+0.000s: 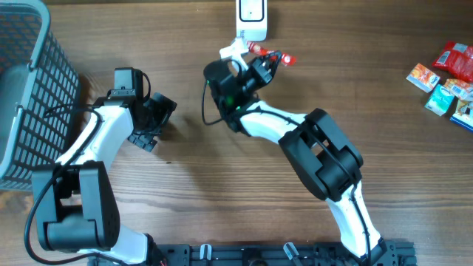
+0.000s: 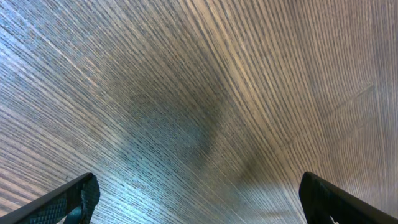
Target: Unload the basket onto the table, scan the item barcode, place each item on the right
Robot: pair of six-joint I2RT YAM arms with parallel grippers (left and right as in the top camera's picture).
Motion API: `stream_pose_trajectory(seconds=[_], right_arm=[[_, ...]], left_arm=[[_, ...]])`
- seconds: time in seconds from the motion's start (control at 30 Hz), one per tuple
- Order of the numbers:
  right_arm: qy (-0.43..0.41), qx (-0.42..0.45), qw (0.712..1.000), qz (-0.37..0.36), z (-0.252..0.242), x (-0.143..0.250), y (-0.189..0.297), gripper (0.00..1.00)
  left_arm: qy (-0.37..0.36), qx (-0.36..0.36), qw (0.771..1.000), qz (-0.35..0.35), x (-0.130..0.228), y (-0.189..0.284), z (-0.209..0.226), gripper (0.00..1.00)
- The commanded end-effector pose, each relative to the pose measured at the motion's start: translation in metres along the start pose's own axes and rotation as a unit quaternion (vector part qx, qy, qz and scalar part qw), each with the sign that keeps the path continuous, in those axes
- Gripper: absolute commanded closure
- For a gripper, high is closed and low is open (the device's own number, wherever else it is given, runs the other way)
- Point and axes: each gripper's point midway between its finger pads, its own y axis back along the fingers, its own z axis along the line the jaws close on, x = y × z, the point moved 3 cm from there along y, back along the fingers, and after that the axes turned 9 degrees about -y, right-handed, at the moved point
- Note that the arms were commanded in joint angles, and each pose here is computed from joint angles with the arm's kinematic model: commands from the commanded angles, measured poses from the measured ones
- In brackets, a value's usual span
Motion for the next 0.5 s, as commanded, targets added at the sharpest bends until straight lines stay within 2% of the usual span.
stream_pose_trajectory(seconds=[0.0,0.47], right_arm=[[0.000,0.016,1.000,0.019,0.011,0.028,-0.010,0.96],[-0.026,-0.035,0.999,0.011,0.028,0.038,-0.025,0.96]], left_arm=[[-0.009,-0.007,1.000,-0.005,0.000,-0.001,0.002,0.00],[-0.009,-0.007,1.000,-0.005,0.000,-0.001,0.002,0.00]])
